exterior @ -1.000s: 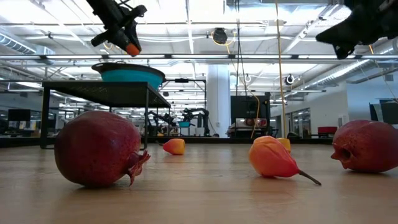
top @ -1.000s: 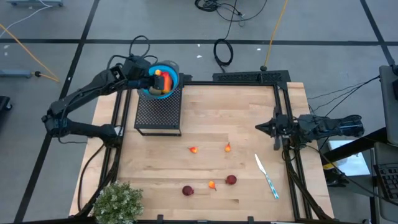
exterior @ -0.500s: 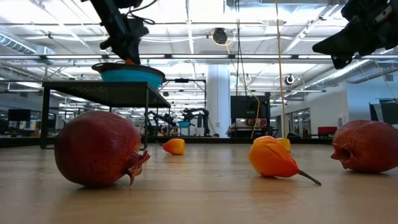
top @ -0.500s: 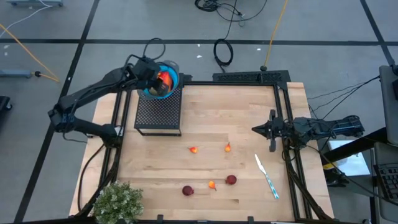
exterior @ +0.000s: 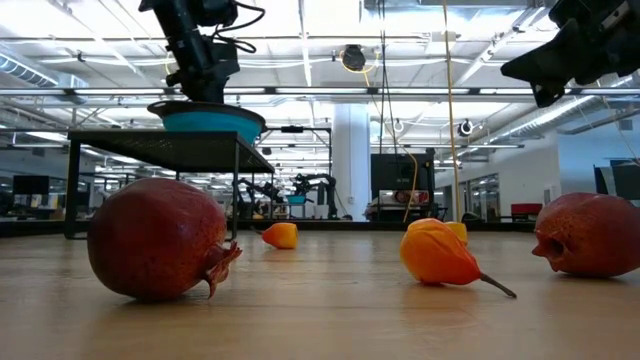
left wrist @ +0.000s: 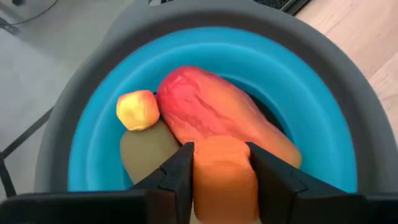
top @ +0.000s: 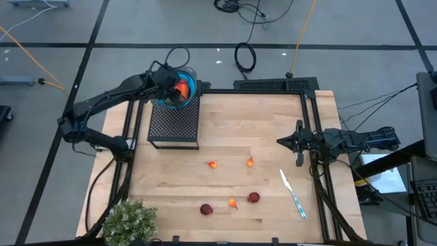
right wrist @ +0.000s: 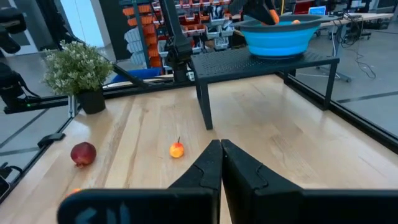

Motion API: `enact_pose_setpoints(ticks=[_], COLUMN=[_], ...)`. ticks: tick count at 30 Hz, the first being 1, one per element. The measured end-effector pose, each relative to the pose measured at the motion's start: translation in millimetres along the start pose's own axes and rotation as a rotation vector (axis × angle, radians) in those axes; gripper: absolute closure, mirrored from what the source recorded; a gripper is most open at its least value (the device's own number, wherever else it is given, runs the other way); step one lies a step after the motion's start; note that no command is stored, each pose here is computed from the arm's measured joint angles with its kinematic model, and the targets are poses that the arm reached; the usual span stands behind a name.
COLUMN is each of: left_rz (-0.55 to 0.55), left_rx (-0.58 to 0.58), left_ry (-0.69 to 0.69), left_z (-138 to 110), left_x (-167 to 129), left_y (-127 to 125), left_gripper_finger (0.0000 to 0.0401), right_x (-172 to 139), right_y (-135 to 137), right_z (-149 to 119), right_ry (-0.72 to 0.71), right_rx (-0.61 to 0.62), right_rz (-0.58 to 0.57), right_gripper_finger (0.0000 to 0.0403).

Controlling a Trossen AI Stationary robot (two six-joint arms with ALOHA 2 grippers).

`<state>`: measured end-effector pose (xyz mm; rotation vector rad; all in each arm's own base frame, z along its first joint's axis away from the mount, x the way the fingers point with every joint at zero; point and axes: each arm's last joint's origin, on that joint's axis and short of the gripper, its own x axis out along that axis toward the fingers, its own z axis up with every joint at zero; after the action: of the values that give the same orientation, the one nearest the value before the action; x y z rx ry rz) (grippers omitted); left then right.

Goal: Pick & Place Fruit
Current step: Put the orange into the blue strainer bowl on the shelf, then put the left pomegranate into the blue strainer bowl on the shelf

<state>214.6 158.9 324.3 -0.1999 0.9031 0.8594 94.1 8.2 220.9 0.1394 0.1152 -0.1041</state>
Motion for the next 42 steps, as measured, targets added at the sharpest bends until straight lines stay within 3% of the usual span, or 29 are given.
enact_pose_setpoints(ticks=[10,19,25,31,42], left_rz=[-0.003,-0.042,-0.236,-0.408,-0.633], left_rx=[-0.029,-0.177,-0.268,-0.269,-0.133], left_ry=[-0.027,-0.176,-0.301,-0.329,-0.363], left_z=[1,-4,-9,-16,-20], left_x=[-3,-50,-88,-109,-127], left_y=[1,9,1,-22,-78], left_gripper_finger=[0.0190,0.0199,0.0219,0.0240,0.0271], right_x=[0,0,0,0,0], right_y=[0,0,0,0,0], right_z=[0,-1,-1,-1,-1], right_ry=[0.001,0.005,0.005,0.005,0.005], right_rx=[0.003,0.001,0.000,0.000,0.000], right_rz=[0.000,-0.001,-0.001,-0.001,-0.001], right_gripper_finger=[0.0403,0.0403,0.0403,0.0403,0.0403])
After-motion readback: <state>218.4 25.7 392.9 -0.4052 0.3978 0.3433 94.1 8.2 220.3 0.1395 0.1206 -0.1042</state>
